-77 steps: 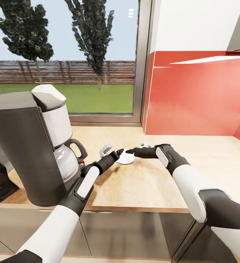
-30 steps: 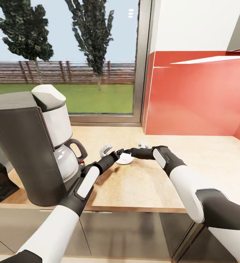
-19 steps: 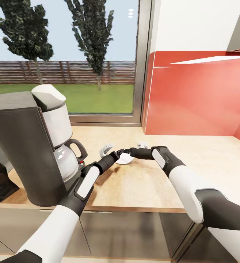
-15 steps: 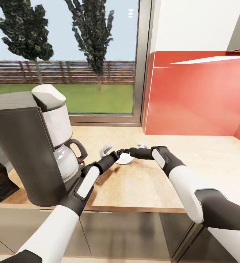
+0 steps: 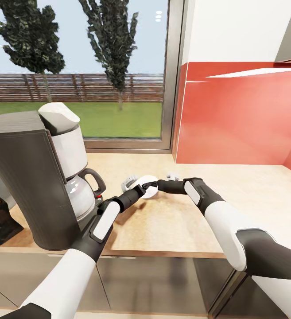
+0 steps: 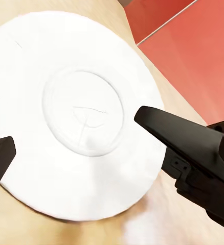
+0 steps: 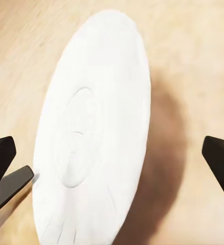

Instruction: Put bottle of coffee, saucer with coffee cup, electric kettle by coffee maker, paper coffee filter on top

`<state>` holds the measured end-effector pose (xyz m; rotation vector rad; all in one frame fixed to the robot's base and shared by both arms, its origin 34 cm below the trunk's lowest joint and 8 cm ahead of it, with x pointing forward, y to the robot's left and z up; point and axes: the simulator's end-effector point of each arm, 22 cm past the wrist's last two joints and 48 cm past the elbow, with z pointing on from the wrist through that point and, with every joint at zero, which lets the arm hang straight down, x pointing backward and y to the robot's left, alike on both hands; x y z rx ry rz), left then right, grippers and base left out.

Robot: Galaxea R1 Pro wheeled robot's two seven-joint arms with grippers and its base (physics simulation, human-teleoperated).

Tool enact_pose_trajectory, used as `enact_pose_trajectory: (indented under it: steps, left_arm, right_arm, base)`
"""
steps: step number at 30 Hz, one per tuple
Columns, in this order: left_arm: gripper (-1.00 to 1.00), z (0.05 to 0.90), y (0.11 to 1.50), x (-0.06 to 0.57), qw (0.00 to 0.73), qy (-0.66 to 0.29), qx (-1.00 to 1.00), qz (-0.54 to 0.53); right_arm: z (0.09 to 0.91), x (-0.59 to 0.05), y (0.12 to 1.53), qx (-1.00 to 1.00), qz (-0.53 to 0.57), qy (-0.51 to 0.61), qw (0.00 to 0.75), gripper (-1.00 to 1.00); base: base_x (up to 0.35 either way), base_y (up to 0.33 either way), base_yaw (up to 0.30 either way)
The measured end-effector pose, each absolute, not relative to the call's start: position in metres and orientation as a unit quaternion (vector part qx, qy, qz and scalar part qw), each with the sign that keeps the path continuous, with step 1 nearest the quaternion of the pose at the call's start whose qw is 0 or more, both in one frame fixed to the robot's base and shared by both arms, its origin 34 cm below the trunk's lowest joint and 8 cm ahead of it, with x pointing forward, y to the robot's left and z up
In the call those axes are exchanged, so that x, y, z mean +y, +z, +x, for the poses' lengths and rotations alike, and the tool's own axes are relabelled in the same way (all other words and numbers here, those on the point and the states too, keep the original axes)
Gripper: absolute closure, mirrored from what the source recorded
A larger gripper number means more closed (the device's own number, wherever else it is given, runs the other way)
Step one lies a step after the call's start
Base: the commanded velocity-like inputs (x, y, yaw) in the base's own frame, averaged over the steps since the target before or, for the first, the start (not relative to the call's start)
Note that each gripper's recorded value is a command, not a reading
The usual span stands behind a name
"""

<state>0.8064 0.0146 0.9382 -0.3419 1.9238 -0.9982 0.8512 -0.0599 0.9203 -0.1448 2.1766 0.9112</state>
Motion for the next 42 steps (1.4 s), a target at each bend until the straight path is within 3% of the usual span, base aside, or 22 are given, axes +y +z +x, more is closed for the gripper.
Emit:
enact_pose_trajectory:
  steps: [42]
  left_arm:
    - [-1.0,0.8,0.965,-0.003,0.465,-0.449,0.755,-0.11]
  right_arm:
    - [0.845,-0.039,0.923,0.849,-0.061,0.372,0.371,-1.0]
  base:
    - [0.0,0.0,0.0]
